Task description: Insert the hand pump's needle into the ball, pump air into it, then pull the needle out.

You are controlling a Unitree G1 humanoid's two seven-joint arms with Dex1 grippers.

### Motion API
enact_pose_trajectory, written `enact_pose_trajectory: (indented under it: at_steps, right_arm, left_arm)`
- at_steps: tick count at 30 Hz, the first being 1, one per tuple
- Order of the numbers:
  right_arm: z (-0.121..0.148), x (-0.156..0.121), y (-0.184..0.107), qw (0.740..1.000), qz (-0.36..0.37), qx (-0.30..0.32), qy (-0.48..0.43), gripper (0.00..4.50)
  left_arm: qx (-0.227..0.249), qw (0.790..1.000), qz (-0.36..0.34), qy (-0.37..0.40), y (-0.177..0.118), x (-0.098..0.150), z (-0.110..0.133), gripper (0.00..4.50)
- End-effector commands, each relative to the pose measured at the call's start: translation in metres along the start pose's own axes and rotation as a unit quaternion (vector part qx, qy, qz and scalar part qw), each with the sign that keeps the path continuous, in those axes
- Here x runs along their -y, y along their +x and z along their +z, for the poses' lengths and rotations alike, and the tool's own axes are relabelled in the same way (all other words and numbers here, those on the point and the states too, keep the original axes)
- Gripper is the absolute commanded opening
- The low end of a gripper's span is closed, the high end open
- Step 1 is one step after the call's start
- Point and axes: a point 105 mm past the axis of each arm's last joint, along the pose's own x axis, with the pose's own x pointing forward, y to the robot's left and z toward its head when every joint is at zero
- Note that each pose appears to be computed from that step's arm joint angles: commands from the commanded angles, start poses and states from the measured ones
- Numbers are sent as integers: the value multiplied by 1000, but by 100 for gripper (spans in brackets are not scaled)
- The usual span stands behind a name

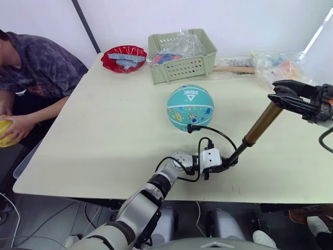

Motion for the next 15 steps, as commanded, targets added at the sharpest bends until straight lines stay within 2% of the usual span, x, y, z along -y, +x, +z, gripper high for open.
enact_pose_trajectory:
  at_steps: [1,6,13,15]
  right_arm:
    - [-33,-5,1,999,-1,-40,-1,163]
    - [-75,-17,7,997,13,-65,26,163]
    - [-113,-24,14,996,11,-73,48,163]
    - [-133,-29,16,995,4,-83,61,163]
  left_arm:
    - [-111,990,-59,-58,-13,43,-62,101]
    - [-113,990,-58,-58,-14,43,-63,101]
    - [-112,990,-57,-57,-14,43,-62,101]
    - [-110,991,-56,-57,-13,42,-61,101]
